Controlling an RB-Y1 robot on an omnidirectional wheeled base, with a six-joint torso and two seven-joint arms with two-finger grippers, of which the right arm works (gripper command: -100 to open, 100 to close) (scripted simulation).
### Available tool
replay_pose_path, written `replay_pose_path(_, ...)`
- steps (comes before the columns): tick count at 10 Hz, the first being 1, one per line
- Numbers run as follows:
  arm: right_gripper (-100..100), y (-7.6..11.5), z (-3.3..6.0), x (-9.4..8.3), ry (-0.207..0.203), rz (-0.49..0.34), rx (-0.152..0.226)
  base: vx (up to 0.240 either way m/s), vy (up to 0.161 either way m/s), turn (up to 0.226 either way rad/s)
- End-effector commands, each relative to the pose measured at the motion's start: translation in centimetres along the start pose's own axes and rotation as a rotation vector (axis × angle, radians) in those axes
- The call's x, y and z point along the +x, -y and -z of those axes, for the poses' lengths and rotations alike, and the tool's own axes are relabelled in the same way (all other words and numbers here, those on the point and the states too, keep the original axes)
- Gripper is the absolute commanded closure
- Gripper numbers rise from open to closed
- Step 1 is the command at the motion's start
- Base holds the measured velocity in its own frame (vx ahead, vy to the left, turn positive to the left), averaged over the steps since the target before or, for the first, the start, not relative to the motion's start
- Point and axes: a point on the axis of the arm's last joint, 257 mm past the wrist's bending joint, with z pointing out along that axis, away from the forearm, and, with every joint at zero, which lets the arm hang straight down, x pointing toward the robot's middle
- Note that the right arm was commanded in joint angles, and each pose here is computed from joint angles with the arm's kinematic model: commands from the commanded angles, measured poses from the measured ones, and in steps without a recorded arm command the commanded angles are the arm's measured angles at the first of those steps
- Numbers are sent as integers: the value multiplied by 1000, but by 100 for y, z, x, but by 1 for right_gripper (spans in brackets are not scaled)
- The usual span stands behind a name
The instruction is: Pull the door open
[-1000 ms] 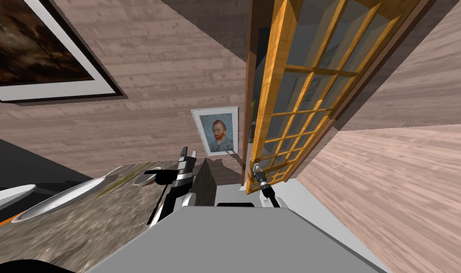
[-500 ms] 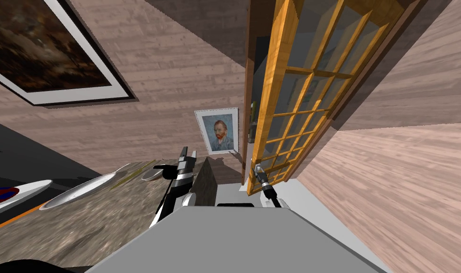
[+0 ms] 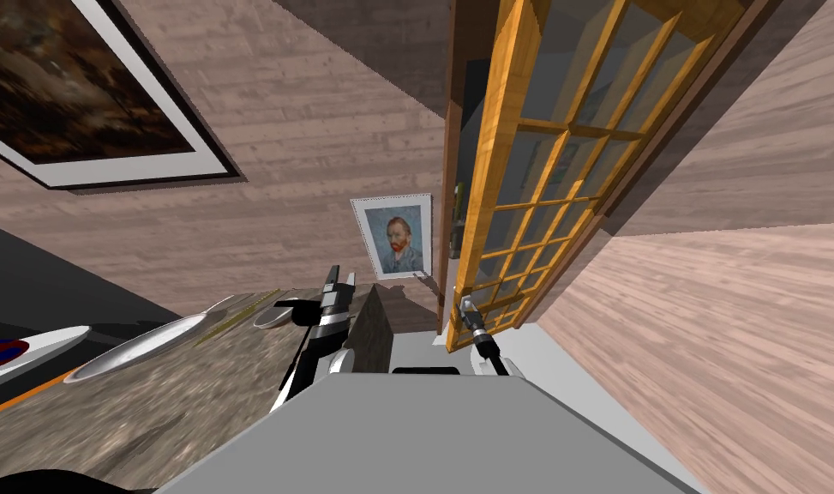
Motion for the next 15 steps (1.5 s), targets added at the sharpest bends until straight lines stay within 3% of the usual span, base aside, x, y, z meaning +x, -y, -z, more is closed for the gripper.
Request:
replay_pose_path(1, 100, 14, -2, -10, 3, -44, 2, -15, -23, 27)
replay_pose_path(15, 100, 121, -12, -89, 32, -409, 20, -31, -19, 53)
